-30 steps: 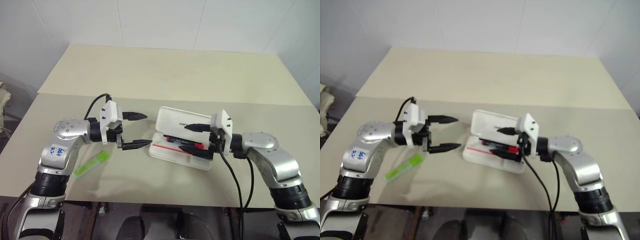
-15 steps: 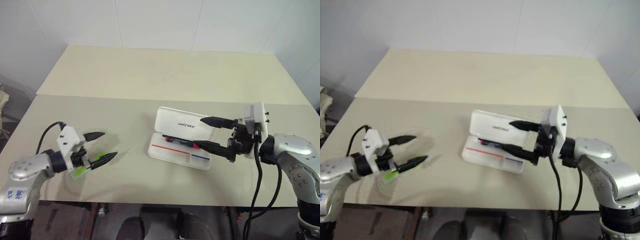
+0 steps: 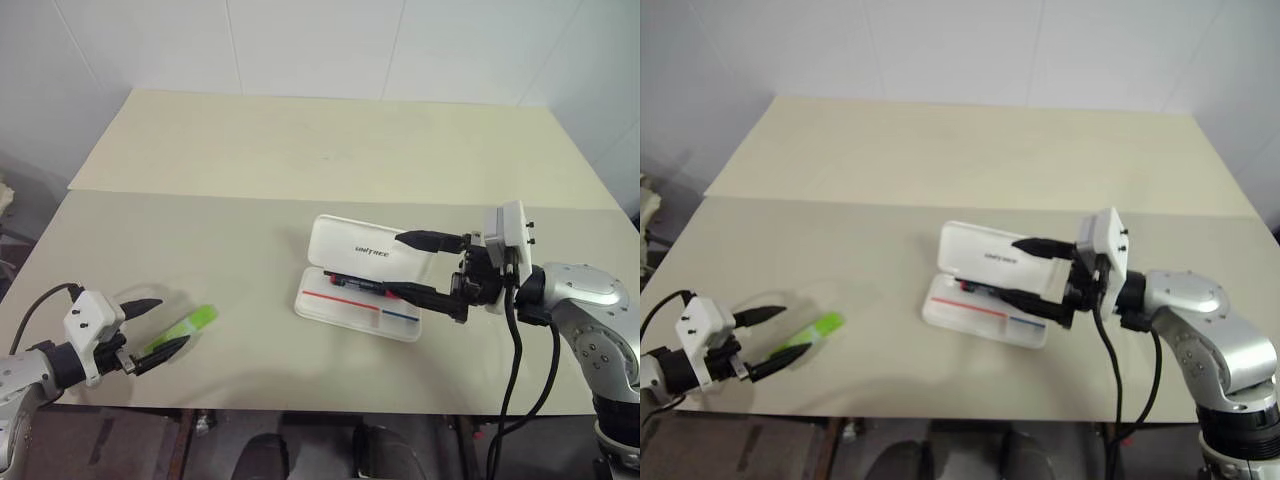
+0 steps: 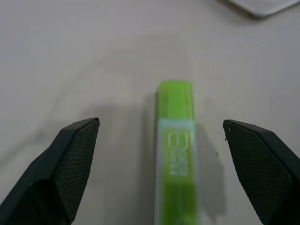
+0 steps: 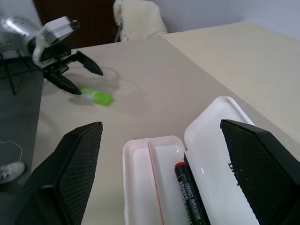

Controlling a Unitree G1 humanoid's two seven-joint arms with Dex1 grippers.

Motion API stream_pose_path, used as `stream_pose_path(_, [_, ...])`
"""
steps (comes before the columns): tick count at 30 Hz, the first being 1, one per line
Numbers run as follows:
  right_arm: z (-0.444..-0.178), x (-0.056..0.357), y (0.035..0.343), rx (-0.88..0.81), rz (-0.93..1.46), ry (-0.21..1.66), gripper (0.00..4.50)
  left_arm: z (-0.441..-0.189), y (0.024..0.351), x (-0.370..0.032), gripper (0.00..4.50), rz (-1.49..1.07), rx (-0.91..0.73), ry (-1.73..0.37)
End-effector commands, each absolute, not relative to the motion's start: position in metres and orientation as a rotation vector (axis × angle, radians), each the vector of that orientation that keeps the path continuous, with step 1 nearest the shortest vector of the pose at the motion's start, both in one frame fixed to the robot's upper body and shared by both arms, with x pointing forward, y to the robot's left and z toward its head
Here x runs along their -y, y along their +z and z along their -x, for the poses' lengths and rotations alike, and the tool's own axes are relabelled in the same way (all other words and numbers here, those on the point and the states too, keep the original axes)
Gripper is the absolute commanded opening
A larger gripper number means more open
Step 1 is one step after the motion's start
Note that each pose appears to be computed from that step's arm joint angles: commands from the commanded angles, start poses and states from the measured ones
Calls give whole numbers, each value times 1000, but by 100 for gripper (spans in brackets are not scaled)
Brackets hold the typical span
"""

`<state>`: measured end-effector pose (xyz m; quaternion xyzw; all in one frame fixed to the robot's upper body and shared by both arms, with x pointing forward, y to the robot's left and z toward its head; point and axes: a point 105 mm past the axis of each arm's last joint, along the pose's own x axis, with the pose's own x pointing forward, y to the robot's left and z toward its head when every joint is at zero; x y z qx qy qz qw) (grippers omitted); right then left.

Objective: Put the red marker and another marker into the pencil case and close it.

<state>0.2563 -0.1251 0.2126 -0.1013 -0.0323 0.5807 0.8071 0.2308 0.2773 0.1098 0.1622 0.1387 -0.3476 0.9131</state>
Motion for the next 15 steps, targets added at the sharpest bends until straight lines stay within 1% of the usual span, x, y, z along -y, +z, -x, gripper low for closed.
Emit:
stream_pose_path(1, [-236, 119, 218, 103, 287, 1365, 423, -233, 110, -280, 450, -371, -288, -719])
stream_pose_path(7, [-227, 121, 210, 59, 389, 1454, 423, -238, 98, -281, 450, -374, -323, -722])
stream_pose_path(11, [-233, 123, 219, 135, 441, 1432, 423, -238, 92, -284, 450, -371, -352, -713])
stream_pose_path(15, [-234, 124, 218, 153, 486, 1435, 423, -236, 84, -285, 450, -368, -385, -713])
